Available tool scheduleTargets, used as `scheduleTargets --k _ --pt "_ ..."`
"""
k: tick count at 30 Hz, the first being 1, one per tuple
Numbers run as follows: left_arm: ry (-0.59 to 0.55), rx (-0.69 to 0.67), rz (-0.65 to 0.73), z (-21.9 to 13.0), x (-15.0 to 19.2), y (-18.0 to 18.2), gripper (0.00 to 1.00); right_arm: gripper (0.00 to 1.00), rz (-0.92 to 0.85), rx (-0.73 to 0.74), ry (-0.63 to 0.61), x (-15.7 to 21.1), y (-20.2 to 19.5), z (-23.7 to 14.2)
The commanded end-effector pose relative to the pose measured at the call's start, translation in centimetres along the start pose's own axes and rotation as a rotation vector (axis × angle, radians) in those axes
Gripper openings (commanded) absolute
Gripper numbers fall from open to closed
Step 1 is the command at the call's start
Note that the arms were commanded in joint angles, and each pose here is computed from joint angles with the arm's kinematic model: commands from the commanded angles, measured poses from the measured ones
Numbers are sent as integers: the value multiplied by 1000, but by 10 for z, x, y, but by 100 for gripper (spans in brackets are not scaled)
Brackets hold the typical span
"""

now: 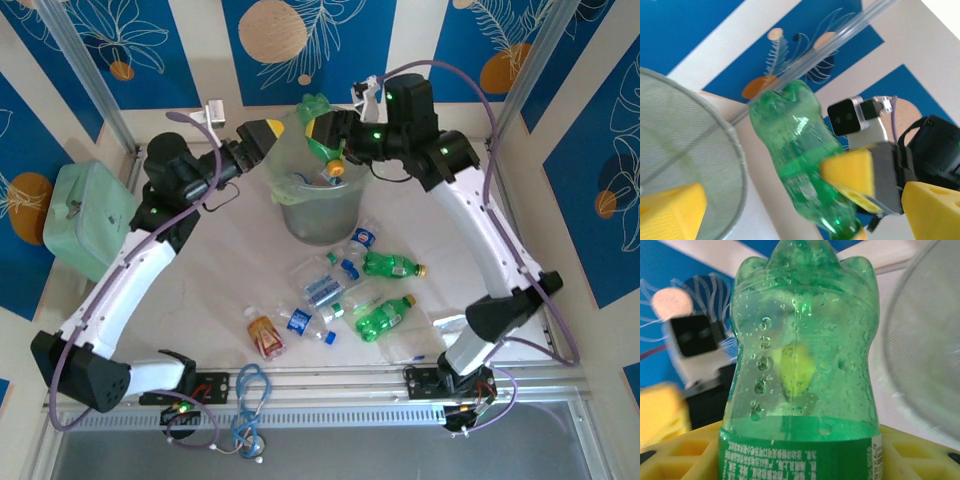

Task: Put the plastic bottles in the bin

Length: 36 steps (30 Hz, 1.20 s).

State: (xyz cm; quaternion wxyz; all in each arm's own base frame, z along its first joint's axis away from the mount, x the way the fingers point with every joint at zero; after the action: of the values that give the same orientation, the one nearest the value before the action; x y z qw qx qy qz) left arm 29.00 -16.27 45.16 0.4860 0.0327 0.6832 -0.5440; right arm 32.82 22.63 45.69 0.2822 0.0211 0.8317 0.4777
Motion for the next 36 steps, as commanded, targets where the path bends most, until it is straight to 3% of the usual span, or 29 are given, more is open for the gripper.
scheduleTargets --k 1,7,12,18,22,29,36 --pt "64 -163 42 -8 9 15 96 55 -37 210 3 -9 -32 20" --pt "137 -257 33 -17 23 26 90 55 -70 319 14 -27 -53 58" --pt "146 -333 18 -28 35 38 89 56 -65 325 36 -31 -65 81" --pt "197 -434 -23 -39 54 57 89 77 -64 314 55 -30 -67 96" --pt "264 -491 -46 -46 67 65 87 82 -65 308 42 -32 -64 91" --pt "359 -684 -118 -74 100 87 81 83 -92 281 2 -32 -43 63" --pt "464 -864 -220 -107 144 107 78 83 -135 246 -36 -8 -19 26"
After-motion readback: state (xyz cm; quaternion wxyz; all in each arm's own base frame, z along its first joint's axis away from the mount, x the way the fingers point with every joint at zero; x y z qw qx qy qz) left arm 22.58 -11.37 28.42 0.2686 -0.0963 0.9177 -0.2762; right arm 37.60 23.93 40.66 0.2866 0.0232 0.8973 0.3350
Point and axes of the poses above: each hand's point on the last joint's axis, 136 mm out from that joint toward the fingers, its own z axis out along the fingers, its own y axis along the line the jaws close on, x = y × z, the point moved 8 cm from there along -z, back along the fingers, and after that the axes turned 6 degrees about z, right-handed, at the moved point
